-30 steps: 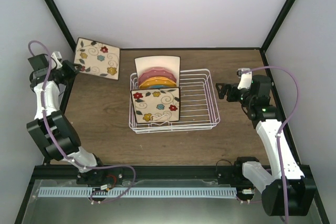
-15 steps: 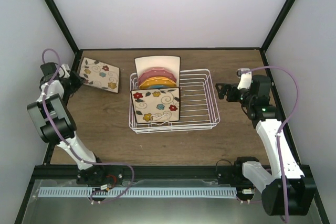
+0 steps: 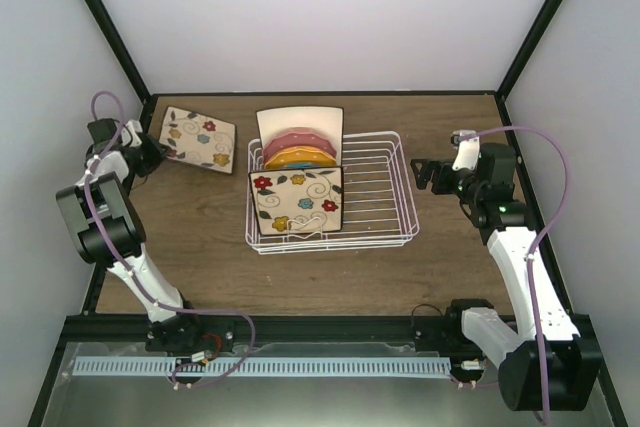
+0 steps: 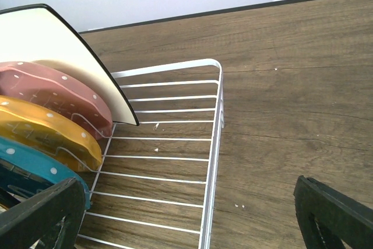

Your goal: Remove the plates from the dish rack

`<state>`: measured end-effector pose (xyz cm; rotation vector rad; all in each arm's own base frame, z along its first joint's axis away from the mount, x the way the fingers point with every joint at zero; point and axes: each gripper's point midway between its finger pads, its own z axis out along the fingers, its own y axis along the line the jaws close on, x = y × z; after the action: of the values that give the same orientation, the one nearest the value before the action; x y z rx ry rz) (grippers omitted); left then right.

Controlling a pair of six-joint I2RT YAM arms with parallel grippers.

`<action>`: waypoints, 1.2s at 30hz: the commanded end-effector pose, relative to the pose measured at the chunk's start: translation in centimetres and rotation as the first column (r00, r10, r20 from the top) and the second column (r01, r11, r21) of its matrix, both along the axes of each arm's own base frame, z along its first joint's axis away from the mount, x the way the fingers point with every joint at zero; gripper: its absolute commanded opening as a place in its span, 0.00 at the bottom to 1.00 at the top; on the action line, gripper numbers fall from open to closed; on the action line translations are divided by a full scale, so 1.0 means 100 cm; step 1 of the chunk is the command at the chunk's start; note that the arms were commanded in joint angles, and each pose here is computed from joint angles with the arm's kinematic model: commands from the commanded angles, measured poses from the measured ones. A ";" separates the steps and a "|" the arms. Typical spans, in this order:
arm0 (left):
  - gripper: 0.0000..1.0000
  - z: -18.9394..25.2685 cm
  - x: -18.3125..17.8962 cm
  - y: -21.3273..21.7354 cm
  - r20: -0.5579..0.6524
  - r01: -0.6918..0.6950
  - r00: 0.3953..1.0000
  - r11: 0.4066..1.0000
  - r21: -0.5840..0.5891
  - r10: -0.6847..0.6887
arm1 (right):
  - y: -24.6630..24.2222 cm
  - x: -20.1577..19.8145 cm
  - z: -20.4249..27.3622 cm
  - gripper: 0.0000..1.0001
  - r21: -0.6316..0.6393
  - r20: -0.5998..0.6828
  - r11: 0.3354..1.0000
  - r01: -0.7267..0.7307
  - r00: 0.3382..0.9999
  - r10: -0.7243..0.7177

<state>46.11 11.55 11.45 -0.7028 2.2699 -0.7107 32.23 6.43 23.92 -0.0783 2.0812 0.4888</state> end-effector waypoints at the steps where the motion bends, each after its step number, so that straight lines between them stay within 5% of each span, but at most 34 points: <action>1: 0.14 -0.003 0.002 0.000 0.034 0.015 0.999 0.999 0.034 -0.016 | -0.006 0.001 0.007 1.00 -0.015 0.013 1.000 0.021 1.000 -0.021; 14: 0.25 -0.040 -0.003 0.005 -0.038 0.008 0.999 0.999 0.045 -0.006 | -0.009 -0.001 0.009 1.00 -0.037 0.000 0.999 0.031 1.000 -0.031; 24: 0.45 -0.064 -0.003 0.010 -0.081 -0.006 0.997 0.998 0.055 0.010 | -0.011 -0.002 0.013 1.00 -0.049 -0.008 0.998 0.040 0.999 -0.040; 29: 0.66 -0.067 -0.002 0.013 -0.093 -0.010 0.996 0.998 0.065 0.016 | -0.012 -0.003 0.011 1.00 -0.046 -0.013 0.998 0.045 0.999 -0.045; 33: 0.99 -0.067 -0.004 0.020 -0.118 -0.031 0.992 0.995 0.099 0.042 | -0.012 -0.005 0.009 1.00 -0.039 -0.014 0.998 0.048 0.999 -0.048; 36: 1.00 -0.067 -0.006 0.027 -0.133 -0.052 0.989 0.990 0.132 0.069 | -0.011 -0.006 0.007 1.00 -0.036 -0.017 0.998 0.048 0.999 -0.049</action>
<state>45.68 12.83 4.72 -0.7531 2.3712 -0.6006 31.68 5.71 23.31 -0.0579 2.1379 0.4379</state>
